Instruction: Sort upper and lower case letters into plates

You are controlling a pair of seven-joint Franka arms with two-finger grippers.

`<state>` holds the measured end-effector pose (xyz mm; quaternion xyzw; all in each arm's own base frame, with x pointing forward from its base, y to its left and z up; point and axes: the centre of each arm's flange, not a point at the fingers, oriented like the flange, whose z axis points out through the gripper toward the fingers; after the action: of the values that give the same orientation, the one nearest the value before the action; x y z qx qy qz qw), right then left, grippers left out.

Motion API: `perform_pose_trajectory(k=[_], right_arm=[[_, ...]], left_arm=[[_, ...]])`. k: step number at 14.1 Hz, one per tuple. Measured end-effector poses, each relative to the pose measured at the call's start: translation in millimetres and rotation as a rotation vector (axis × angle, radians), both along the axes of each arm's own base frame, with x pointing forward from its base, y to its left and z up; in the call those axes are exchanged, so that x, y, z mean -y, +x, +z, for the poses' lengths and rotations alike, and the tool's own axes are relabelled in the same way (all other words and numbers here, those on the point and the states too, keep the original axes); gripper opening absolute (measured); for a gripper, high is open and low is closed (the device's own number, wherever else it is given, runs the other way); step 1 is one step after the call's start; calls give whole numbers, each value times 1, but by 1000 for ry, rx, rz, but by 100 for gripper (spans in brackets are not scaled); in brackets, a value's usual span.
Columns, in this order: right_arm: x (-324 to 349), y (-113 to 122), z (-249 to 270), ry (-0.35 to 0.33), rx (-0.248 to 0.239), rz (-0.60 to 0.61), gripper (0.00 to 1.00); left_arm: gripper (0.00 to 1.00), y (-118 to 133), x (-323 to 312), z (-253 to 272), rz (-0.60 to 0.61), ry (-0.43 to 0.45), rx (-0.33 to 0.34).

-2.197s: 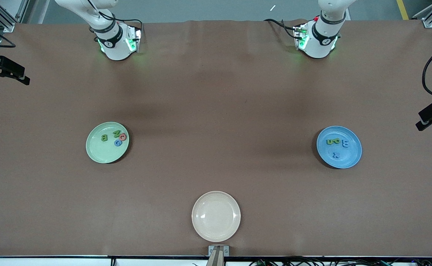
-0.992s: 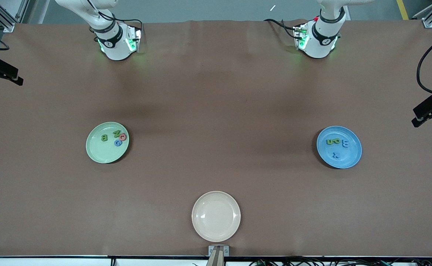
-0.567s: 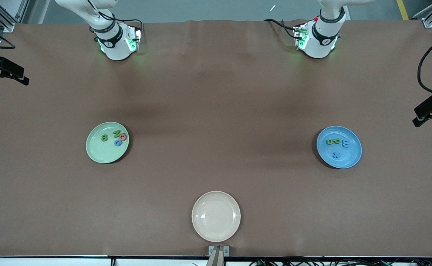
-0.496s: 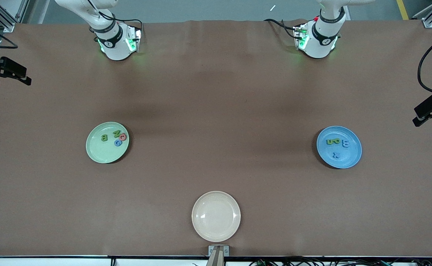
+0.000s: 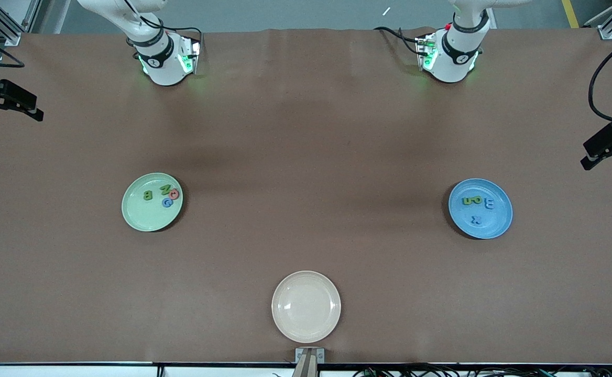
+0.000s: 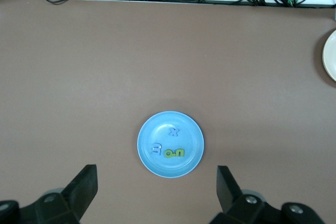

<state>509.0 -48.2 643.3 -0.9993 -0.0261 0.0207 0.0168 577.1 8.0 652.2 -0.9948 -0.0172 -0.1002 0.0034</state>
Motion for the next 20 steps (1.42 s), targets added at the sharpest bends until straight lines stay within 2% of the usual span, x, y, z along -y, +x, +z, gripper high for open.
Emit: perform_pose_trajectory(k=[3, 6, 9, 20], right_arm=[[2, 0, 4, 4, 8, -5, 100], [2, 5, 5, 18, 12, -6, 100], [1, 8, 3, 21, -10, -5, 100], [1, 13, 0, 10, 2, 1, 100]], left_arm=[[100, -8, 0, -2, -1, -1, -13], [100, -12, 1, -6, -1, -1, -53], [100, -17, 2, -11, -3, -2, -103], [100, -25, 3, -11, -3, -2, -152]])
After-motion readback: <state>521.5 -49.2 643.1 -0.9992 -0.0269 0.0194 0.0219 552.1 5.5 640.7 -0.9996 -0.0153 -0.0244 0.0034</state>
